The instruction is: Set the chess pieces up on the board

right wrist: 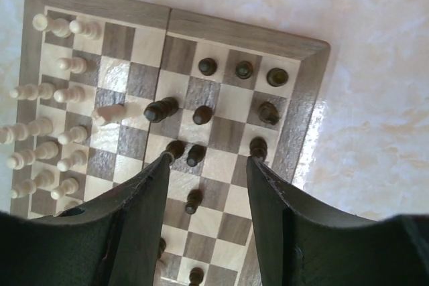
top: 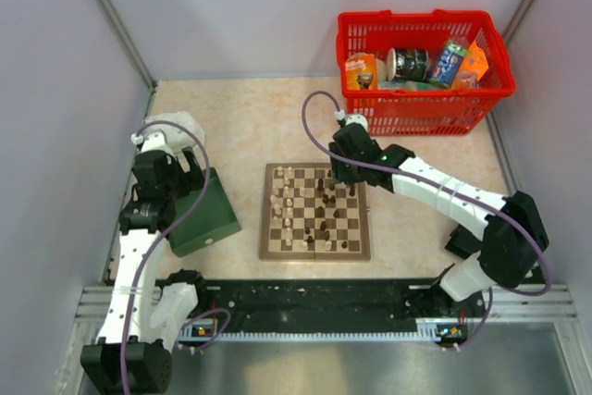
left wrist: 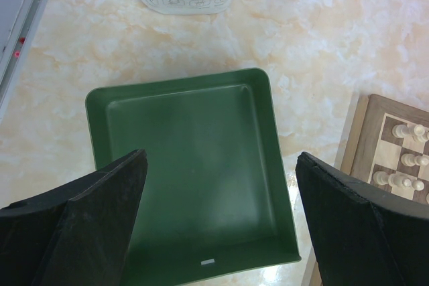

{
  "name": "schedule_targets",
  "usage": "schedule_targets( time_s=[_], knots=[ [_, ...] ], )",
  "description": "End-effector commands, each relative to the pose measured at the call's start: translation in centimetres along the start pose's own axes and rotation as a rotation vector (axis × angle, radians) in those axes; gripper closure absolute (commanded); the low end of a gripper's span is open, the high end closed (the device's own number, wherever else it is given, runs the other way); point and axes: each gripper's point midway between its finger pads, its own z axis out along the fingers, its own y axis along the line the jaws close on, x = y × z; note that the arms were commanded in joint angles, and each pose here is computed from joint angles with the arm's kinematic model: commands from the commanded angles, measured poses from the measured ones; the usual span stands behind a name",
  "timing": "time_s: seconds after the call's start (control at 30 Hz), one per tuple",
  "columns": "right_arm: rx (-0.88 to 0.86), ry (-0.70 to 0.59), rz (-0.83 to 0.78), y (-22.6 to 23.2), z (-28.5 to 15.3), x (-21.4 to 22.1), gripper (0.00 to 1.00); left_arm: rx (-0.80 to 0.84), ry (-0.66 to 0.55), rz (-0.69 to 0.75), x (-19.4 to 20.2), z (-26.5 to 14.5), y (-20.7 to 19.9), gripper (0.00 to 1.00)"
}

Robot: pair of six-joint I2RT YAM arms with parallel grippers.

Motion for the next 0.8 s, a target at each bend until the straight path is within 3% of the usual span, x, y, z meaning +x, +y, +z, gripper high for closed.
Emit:
schedule_targets(
  time_s=[0.0, 0.33, 0.77],
  knots=[
    [-0.074, -0.014, -0.056, 3.5, 0.3, -0.8, 0.5, 0.0, -0.024, 0.005, -0.5, -0.1, 0.0, 0.02],
    [-0.101, 0.031, -0.136, 6.8, 2.6, -0.1, 0.49, -0.002, -0.028, 0.004, -0.6, -0.2, 0.1, 0.02],
    [-0.121, -0.003, -0.12, 6.2, 0.1, -0.2, 0.47, -0.002, -0.028, 0.006, -0.6, -0.2, 0.1, 0.02]
  ],
)
